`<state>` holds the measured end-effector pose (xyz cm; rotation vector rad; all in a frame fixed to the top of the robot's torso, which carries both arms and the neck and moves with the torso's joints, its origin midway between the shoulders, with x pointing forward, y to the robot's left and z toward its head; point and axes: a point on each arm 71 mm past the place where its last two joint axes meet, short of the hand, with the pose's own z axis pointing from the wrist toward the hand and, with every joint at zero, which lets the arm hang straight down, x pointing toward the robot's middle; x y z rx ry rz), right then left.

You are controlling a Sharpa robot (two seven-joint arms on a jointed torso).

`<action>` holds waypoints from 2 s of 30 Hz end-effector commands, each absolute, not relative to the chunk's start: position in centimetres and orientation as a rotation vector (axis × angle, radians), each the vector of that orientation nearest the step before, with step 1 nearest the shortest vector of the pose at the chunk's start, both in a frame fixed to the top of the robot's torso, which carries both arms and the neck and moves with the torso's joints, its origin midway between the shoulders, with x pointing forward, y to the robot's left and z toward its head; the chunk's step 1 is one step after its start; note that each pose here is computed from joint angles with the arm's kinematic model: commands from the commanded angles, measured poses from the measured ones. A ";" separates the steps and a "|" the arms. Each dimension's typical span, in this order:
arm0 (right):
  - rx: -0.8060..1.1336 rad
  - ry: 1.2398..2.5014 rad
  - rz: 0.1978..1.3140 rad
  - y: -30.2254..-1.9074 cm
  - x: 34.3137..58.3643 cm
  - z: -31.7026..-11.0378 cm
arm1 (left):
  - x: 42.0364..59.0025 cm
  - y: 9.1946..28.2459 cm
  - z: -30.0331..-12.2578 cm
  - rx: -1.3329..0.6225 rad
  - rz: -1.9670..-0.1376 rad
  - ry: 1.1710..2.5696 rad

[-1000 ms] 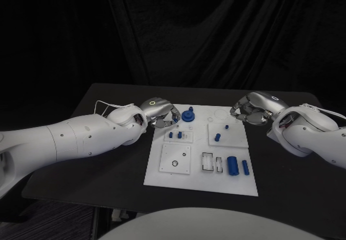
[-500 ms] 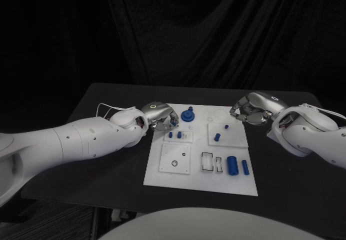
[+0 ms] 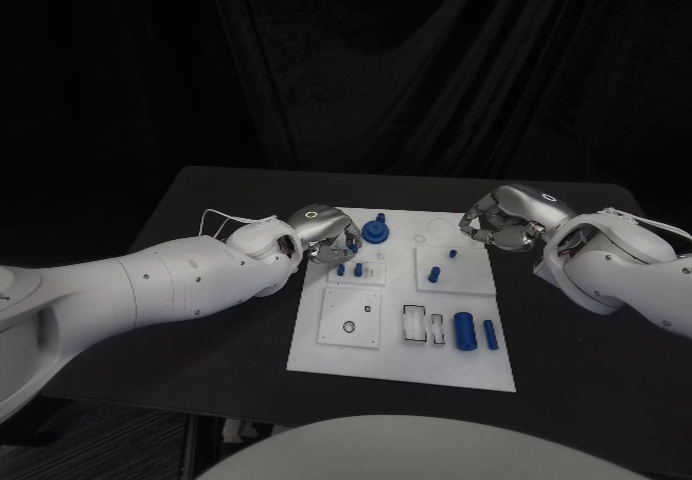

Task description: Assemble the parts on the task board

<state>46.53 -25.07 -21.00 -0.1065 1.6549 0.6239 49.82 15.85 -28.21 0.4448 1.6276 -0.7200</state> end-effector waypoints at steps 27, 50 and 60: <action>-0.097 1.673 0.610 -25.2 46.4 -21.4 | 50.0 15.2 -29.3 0.442 -0.703 1.683; -0.094 1.683 0.607 -25.4 46.3 -21.8 | 49.5 15.1 -29.2 0.446 -0.723 1.674; -0.094 1.687 0.605 -25.4 46.3 -21.8 | 49.6 15.2 -29.3 0.440 -0.710 1.685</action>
